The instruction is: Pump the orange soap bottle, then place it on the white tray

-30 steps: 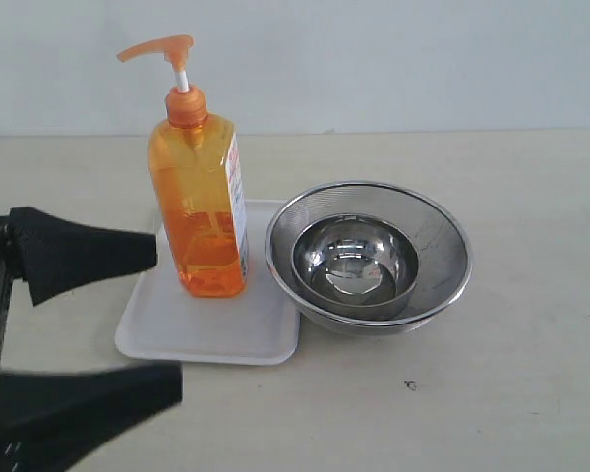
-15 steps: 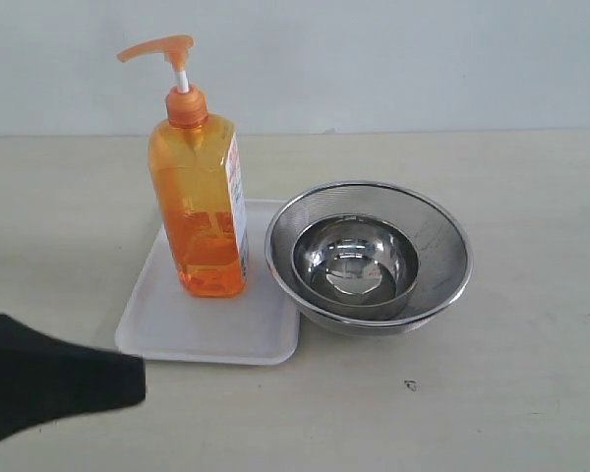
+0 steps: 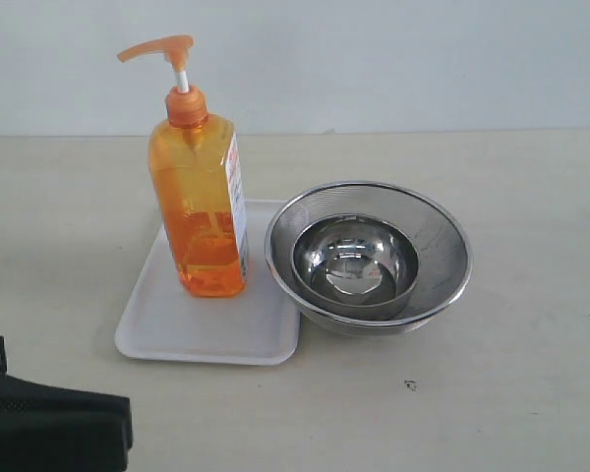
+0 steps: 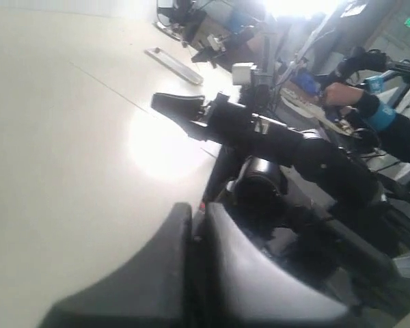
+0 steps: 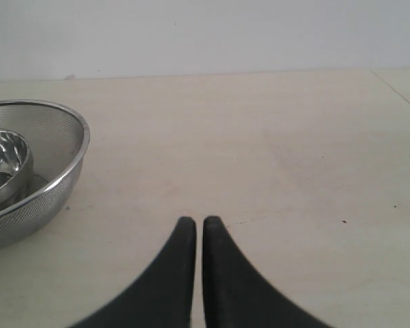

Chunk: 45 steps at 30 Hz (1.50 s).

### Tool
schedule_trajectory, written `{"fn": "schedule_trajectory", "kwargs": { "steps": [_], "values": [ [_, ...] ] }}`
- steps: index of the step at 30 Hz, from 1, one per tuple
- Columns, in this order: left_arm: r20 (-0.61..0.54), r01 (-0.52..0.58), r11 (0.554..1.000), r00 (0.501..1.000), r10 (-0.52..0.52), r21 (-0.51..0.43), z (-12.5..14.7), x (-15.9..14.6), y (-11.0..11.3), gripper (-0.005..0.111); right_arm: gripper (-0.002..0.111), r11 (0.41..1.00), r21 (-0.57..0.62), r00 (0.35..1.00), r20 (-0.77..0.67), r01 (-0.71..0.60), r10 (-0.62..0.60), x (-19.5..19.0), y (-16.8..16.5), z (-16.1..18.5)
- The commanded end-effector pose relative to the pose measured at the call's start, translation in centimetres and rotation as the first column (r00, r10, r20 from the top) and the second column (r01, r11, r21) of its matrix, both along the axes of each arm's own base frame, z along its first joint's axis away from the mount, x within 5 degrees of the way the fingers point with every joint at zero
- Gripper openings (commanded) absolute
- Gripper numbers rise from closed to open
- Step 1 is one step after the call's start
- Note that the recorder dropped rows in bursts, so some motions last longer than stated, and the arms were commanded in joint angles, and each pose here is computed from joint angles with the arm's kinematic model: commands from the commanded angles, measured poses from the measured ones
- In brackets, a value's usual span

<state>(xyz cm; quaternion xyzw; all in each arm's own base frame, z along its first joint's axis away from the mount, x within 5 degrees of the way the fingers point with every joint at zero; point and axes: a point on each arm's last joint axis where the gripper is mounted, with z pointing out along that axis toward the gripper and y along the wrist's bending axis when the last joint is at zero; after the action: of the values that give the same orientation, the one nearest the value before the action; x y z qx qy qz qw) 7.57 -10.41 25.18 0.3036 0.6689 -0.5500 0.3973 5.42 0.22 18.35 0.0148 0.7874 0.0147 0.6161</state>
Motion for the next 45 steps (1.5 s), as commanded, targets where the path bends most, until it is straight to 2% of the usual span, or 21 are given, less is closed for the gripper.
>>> {"fn": "schedule_trajectory", "kwargs": {
  "steps": [1,7,10,12,15,17,20,22,26,31,33,37,40,42,45],
  "values": [
    [0.078,-0.118,0.991,0.99,0.113,0.063,-0.5,0.9,0.4,0.005,0.001,1.0,-0.002,1.0,0.013,0.0,0.0,0.0,0.0,0.1],
    [0.132,-0.106,0.992,0.987,0.096,0.075,-0.4,0.5,0.3,0.005,0.001,1.0,-0.002,1.0,0.013,0.0,0.0,0.0,0.0,0.1],
    [0.239,-0.132,0.989,0.964,0.113,0.064,0.3,-0.3,0.7,0.005,0.001,1.0,-0.002,1.0,0.013,0.0,0.0,0.0,0.0,0.1],
    [0.364,-0.167,0.984,0.921,0.135,0.056,1.0,-1.0,1.1,0.005,0.001,1.0,-0.002,1.0,0.013,0.0,0.0,0.0,0.0,0.1],
    [0.541,-0.236,0.972,0.82,0.186,0.024,1.9,-2.4,1.9,0.005,0.001,1.0,-0.002,1.0,0.013,0.0,0.0,0.0,0.0,0.1],
    [0.613,-0.294,0.956,0.753,0.238,-0.009,2.5,-3.2,2.5,0.005,0.001,1.0,-0.002,1.0,0.013,0.0,0.0,0.0,0.0,0.1],
    [0.643,-0.428,0.9,0.666,0.377,-0.084,3.1,-3.8,3.7,0.005,0.001,1.0,-0.002,1.0,0.013,0.0,0.0,0.0,0.0,0.1],
    [0.62,-0.516,0.844,0.616,0.486,-0.148,3.3,-4.2,4.7,0.005,0.001,1.0,-0.002,1.0,0.013,0.0,0.0,0.0,0.0,0.1],
    [0.576,-0.685,0.688,0.47,0.669,-0.24,2.2,-4.6,7.0,0.005,0.001,1.0,-0.002,1.0,0.009,0.0,0.001,0.0,0.0,0.1],
    [0.504,-0.83,0.53,0.388,0.772,-0.174,-0.2,-3.1,8.4,0.005,0.001,1.0,0.0,1.0,0.016,0.001,-0.001,0.0,0.0,0.1],
    [0.479,-0.862,0.481,0.359,0.801,-0.158,-0.8,-2.8,8.9,0.005,0.001,1.0,0.0,1.0,0.013,0.0,0.0,0.0,0.0,0.1],
    [0.404,-0.893,0.424,0.335,0.851,-0.153,-1.2,-2.6,9.5,0.005,0.001,1.0,0.0,1.0,0.013,0.0,0.0,0.0,0.0,0.1],
    [0.329,-0.893,0.417,0.348,0.878,-0.168,-1.2,-2.5,9.5,0.005,0.001,1.0,0.0,1.0,0.013,0.0,0.0,0.0,0.0,0.1],
    [0.245,-0.892,0.412,0.365,0.898,-0.184,-1.3,-2.5,9.5,0.005,0.001,1.0,0.0,1.0,0.013,0.0,0.0,0.0,0.0,0.1],
    [0.047,-0.89,0.403,0.403,0.914,-0.216,-1.4,-2.5,9.5,0.005,0.001,1.0,0.0,1.0,0.013,0.0,0.0,0.0,0.0,0.1]
  ]
}}
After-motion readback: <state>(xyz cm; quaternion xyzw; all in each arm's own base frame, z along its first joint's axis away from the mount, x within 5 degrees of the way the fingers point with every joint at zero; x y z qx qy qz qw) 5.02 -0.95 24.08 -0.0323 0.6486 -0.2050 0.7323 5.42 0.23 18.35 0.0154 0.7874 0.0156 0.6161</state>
